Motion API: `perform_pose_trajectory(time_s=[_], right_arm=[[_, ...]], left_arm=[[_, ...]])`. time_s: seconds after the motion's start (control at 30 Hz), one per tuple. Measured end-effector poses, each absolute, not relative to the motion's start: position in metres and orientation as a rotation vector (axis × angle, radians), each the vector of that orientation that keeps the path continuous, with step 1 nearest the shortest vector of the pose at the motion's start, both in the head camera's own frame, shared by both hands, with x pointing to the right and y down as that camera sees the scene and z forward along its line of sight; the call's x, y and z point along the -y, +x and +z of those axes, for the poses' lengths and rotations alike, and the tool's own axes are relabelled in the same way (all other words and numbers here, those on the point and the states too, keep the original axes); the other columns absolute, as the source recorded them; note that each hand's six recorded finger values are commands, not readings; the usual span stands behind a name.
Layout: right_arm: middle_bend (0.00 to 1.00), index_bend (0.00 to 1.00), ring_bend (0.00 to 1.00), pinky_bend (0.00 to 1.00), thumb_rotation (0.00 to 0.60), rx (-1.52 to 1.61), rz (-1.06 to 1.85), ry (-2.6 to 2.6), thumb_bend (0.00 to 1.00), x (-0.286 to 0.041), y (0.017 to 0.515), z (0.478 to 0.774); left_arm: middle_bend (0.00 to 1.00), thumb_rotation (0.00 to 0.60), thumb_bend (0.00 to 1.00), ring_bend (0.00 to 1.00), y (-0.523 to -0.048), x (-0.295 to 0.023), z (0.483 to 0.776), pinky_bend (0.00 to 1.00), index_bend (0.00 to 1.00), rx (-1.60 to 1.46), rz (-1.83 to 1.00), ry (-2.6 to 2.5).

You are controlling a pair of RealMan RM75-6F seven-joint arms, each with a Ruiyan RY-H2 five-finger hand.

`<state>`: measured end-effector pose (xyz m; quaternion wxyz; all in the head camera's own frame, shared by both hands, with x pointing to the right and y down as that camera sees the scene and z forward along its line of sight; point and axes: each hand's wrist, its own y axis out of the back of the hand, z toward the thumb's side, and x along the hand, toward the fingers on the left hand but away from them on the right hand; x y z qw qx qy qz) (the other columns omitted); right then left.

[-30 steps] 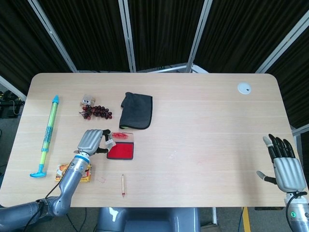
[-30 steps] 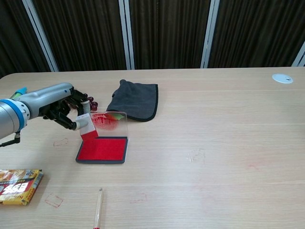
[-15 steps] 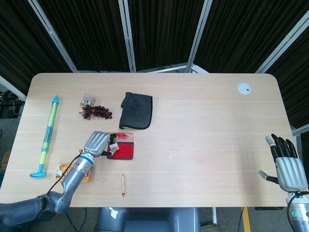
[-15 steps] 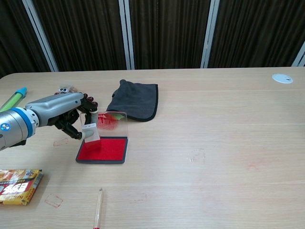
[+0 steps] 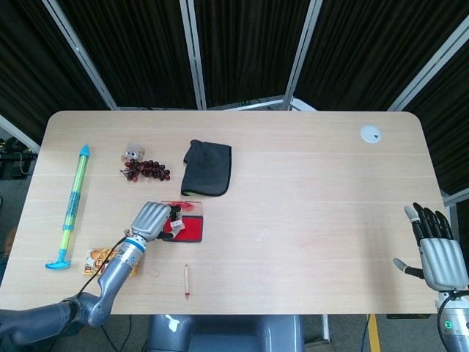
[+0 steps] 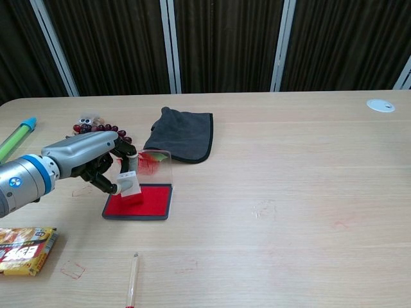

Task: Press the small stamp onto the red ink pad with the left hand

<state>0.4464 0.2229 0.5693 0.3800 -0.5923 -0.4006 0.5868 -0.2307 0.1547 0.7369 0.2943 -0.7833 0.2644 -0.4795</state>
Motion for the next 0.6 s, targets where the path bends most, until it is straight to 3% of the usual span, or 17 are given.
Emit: perform_pose_trajectory(time_s=[0.6], right_arm=[[0.0, 0.0, 0.0, 0.0, 0.6, 1.033, 1.503, -1.513, 0.0, -0.223, 0.45, 0.569]], left_arm=[[0.61, 0.6, 0.35, 0.81, -0.227, -0.17, 0.753, 0.87, 0.58, -0.687, -1.305, -2.103]])
